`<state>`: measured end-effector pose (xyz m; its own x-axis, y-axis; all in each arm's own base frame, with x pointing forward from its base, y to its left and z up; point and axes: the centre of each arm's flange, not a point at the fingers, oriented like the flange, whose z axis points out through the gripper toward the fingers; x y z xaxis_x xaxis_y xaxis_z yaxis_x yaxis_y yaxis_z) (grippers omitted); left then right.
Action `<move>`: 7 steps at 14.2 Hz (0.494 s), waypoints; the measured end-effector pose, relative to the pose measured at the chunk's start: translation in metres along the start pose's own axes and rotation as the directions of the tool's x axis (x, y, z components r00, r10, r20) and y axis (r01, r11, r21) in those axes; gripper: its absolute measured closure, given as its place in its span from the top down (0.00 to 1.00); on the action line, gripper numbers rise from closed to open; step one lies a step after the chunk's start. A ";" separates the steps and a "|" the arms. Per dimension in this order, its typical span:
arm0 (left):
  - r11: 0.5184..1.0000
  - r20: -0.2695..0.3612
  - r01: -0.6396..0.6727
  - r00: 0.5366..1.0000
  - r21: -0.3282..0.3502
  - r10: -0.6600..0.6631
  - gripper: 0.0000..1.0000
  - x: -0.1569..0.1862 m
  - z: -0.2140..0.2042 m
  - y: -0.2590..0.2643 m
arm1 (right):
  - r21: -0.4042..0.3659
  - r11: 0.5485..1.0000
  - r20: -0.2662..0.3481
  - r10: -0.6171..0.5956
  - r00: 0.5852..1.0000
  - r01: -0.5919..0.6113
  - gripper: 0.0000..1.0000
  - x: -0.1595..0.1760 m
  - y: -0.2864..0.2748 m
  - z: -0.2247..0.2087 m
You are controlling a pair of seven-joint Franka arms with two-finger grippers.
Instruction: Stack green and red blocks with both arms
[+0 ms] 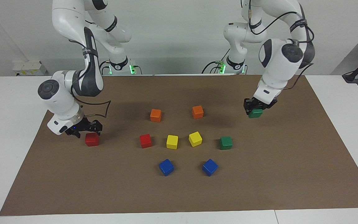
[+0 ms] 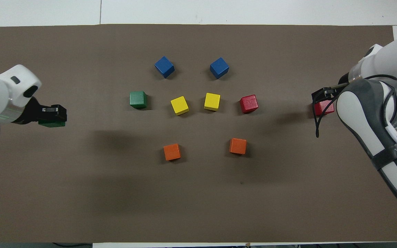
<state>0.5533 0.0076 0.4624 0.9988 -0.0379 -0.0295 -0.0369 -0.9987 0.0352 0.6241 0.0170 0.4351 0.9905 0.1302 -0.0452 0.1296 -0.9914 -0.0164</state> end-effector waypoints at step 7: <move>0.998 -0.052 -0.057 0.997 0.011 0.058 0.55 -0.036 0.097 -0.075 | 0.009 1.000 -0.059 0.016 0.998 -0.015 1.00 0.026 -0.143 -0.014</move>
<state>0.5170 0.0807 0.3636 0.9953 -0.0937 0.0245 -0.0943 -0.9952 0.0254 0.6323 0.1623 0.4501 0.9934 0.1139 0.0133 0.1142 -0.9932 -0.0243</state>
